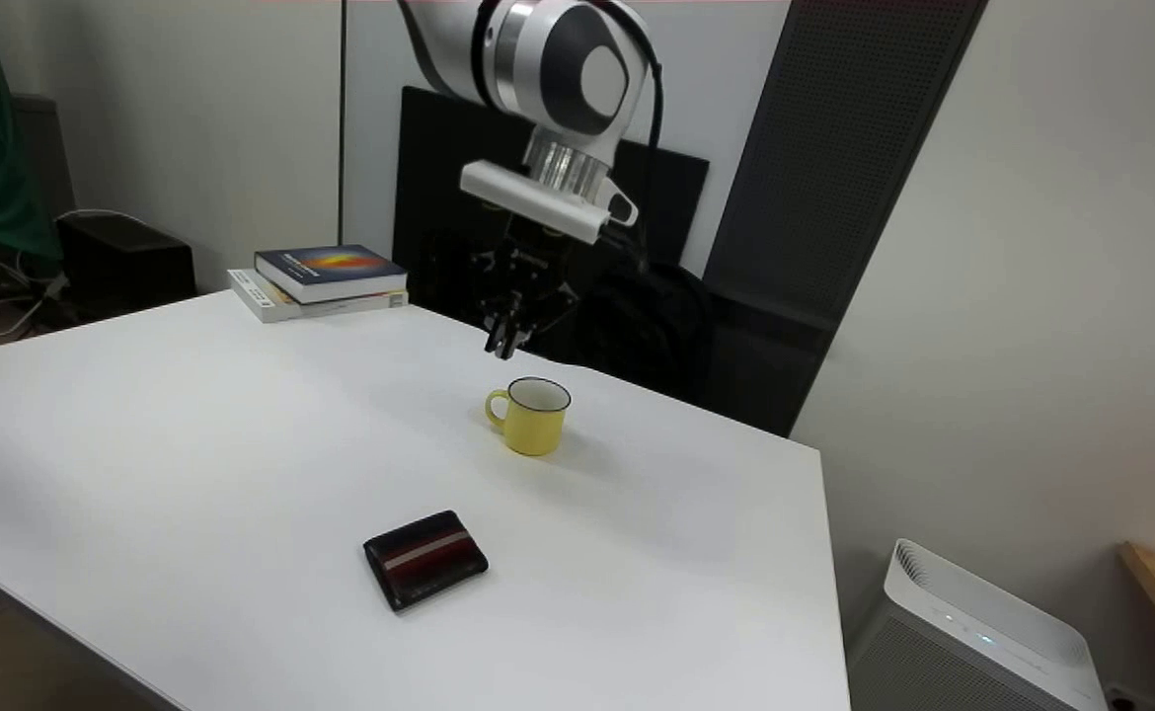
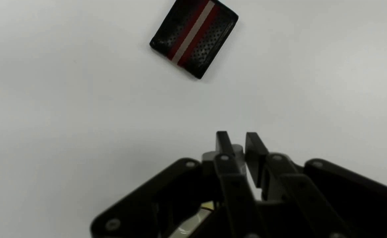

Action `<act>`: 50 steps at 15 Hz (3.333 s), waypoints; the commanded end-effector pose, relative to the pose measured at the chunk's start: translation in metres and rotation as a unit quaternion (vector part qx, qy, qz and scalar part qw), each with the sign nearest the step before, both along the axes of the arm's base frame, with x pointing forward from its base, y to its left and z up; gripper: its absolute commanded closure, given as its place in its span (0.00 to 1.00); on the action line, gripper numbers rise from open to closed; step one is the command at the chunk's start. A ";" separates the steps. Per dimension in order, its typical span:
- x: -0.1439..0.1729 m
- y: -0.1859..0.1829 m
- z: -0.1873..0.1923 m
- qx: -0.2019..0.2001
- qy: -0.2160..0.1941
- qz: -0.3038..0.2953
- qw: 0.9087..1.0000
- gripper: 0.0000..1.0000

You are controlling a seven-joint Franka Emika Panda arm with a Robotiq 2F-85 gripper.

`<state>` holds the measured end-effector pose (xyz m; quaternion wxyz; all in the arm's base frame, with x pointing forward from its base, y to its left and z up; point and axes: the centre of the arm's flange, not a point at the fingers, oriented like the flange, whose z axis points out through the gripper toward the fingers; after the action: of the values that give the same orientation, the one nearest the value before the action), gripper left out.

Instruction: Put the marker in the cup

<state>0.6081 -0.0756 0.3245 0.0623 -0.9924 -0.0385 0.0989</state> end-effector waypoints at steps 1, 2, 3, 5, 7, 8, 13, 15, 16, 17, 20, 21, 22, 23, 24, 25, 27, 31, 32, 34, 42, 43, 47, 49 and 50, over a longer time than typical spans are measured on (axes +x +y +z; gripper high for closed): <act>0.032 -0.046 0.024 0.051 0.033 -0.040 0.997 0.96; 0.037 -0.055 0.027 0.065 0.042 -0.047 0.996 0.96; 0.042 -0.066 0.025 0.079 0.053 -0.057 0.994 0.96; 0.054 -0.081 0.020 0.108 0.072 -0.075 0.989 0.96; 0.067 -0.090 0.008 0.136 0.090 -0.092 0.982 0.96; 0.072 -0.092 0.002 0.144 0.095 -0.098 0.980 0.96; 0.092 -0.099 -0.040 0.157 0.127 -0.128 0.971 0.96; 0.097 -0.101 -0.056 0.155 0.142 -0.140 0.968 0.96; 0.099 -0.100 -0.061 0.154 0.147 -0.143 0.967 0.96; 0.101 -0.099 -0.067 0.153 0.152 -0.145 0.966 0.96; 0.106 -0.093 -0.081 0.153 0.166 -0.145 0.963 0.96; 0.108 -0.091 -0.085 0.156 0.171 -0.143 0.962 0.96; 0.111 -0.090 -0.088 0.158 0.175 -0.143 0.961 0.96; 0.114 -0.088 -0.091 0.162 0.180 -0.143 0.960 0.96; 0.118 -0.088 -0.094 0.165 0.185 -0.143 0.958 0.96; 0.122 -0.087 -0.096 0.167 0.189 -0.145 0.957 0.96; 0.129 -0.087 -0.102 0.168 0.195 -0.146 0.955 0.96; 0.145 -0.096 -0.113 0.165 0.201 -0.154 0.953 0.96; 0.148 -0.098 -0.115 0.164 0.199 -0.155 0.954 0.96; 0.152 -0.103 -0.121 0.161 0.197 -0.159 0.954 0.96; 0.157 -0.109 -0.132 0.149 0.181 -0.160 0.959 0.96; 0.157 -0.107 -0.131 0.149 0.179 -0.158 0.960 0.96; 0.154 -0.100 -0.127 0.143 0.175 -0.146 0.963 0.45; 0.154 -0.098 -0.124 0.139 0.171 -0.142 0.965 0.31; 0.153 -0.097 -0.122 0.137 0.170 -0.140 0.966 0.25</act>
<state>0.7167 -0.1611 0.1941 0.2333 -0.9336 0.0994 0.2534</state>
